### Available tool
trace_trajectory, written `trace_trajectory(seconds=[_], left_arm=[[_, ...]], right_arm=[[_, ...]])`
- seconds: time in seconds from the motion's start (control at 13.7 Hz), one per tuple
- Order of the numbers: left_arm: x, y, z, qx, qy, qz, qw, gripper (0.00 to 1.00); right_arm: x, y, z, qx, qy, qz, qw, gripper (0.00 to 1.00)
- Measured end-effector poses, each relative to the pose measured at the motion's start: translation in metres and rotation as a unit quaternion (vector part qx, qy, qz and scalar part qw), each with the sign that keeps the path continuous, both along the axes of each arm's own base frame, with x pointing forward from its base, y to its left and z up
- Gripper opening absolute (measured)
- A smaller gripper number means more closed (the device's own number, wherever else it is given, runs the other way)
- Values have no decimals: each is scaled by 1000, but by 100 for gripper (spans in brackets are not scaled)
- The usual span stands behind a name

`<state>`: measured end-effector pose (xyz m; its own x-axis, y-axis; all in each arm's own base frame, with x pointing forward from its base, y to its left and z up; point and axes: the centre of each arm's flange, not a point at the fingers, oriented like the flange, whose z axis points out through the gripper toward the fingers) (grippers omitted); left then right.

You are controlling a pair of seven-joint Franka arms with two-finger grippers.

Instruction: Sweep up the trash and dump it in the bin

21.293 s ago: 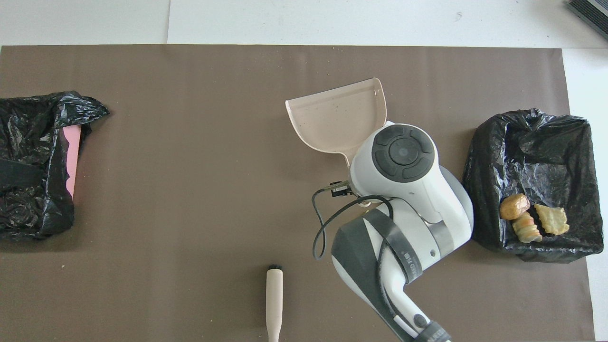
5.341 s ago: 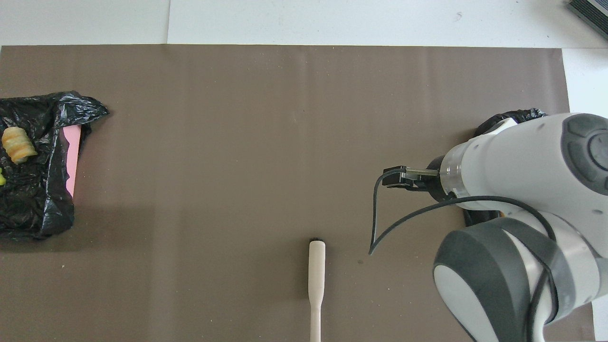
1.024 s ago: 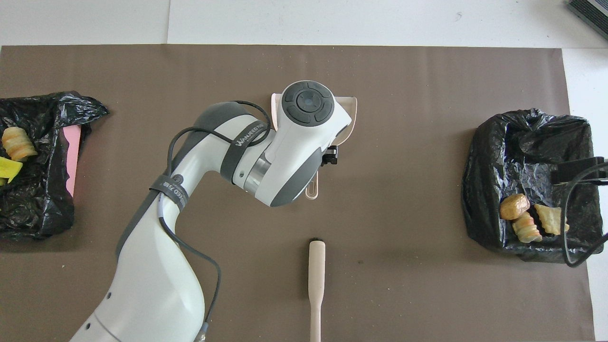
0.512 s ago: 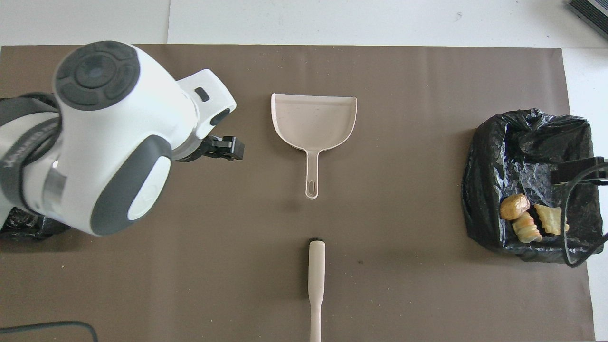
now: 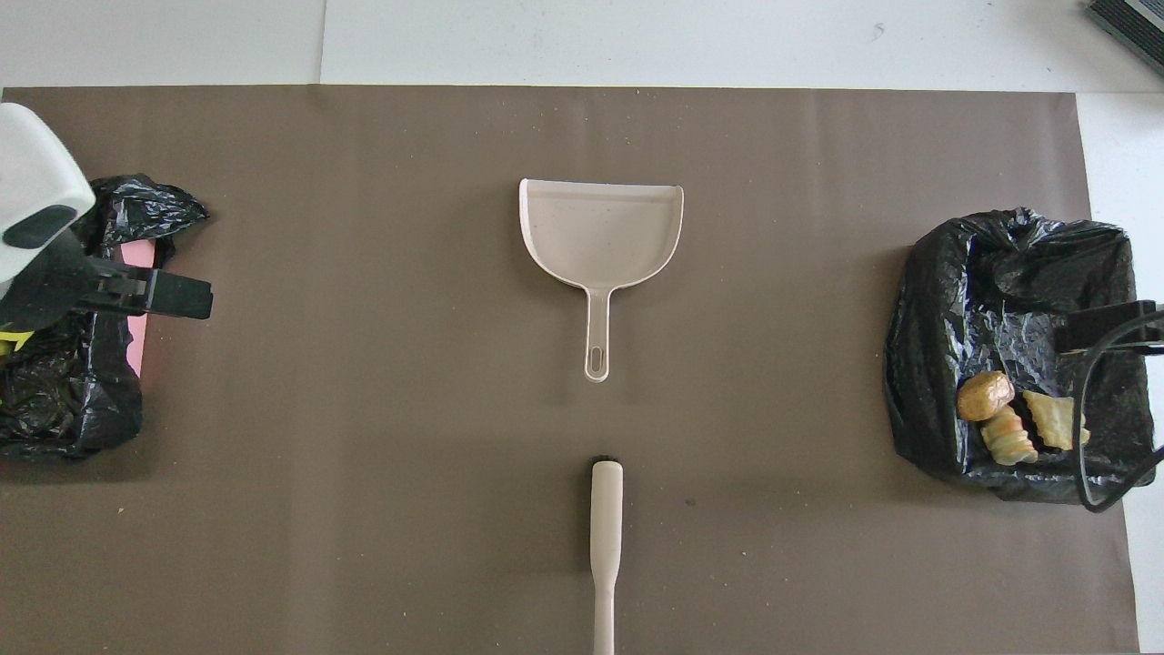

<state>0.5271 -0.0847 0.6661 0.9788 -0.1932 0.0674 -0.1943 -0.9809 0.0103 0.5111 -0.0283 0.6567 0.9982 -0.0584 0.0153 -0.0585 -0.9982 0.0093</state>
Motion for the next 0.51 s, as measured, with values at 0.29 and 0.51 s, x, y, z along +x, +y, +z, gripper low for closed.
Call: trace_trajectory(seconds=[0.29, 0.51], left_arm=[[-9, 33, 31, 3, 6, -11, 1000, 100], [-10, 31, 30, 4, 12, -14, 1000, 100]], right_arm=[[0, 1, 0, 0, 0, 24, 1000, 100], [0, 1, 0, 0, 0, 25, 1000, 100]])
